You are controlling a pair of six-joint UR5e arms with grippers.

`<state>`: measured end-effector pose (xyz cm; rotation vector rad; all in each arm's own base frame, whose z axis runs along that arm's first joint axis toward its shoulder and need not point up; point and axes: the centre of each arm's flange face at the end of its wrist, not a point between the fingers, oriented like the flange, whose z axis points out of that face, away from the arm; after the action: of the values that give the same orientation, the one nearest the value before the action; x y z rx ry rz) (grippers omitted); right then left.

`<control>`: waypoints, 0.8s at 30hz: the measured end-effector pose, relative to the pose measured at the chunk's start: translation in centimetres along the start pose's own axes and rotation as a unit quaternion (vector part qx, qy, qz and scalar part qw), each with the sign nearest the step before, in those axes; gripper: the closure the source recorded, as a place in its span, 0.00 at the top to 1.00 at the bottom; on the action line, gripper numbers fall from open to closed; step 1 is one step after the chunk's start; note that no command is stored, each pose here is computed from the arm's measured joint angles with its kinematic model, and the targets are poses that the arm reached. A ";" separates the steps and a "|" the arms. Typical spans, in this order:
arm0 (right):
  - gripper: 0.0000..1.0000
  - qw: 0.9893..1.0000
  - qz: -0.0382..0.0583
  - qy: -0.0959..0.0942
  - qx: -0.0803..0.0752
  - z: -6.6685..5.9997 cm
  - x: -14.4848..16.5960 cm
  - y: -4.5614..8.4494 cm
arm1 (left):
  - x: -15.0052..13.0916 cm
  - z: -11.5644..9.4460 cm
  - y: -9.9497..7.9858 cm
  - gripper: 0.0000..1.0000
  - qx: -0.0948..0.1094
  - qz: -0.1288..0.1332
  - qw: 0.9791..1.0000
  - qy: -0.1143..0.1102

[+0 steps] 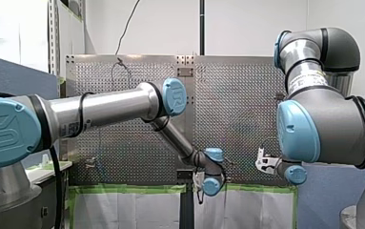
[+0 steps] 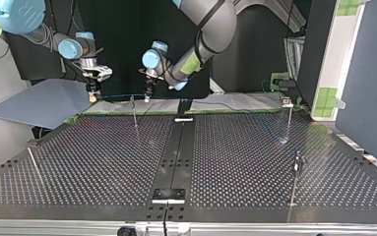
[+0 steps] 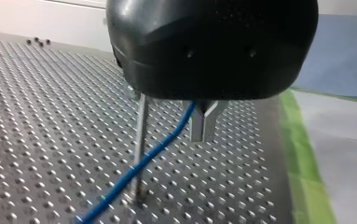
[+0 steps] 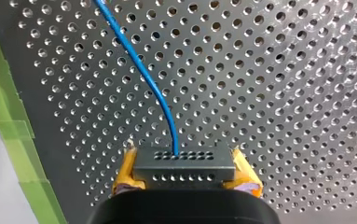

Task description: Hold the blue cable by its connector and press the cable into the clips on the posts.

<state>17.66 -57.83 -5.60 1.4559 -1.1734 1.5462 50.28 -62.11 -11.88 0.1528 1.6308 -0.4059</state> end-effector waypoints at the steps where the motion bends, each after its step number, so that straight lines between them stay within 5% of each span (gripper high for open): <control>1: 0.00 1.000 0.000 0.001 0.000 0.1 0.0 0.0 | 0.1 0.0 0.3 0.00 -0.001 0.001 1.000 0.002; 11: 0.00 1.000 -0.001 0.009 0.004 1.1 0.6 0.2 | -0.2 0.9 1.3 0.00 -0.004 0.002 1.000 0.005; 24: 0.00 1.000 -0.002 0.010 0.006 1.2 0.6 0.0 | -3.6 0.4 -0.3 0.00 0.005 0.018 1.000 -0.009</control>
<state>17.96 -59.01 -5.03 1.4471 -1.1511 1.5644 50.91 -62.00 -8.29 0.1850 1.6058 -0.3879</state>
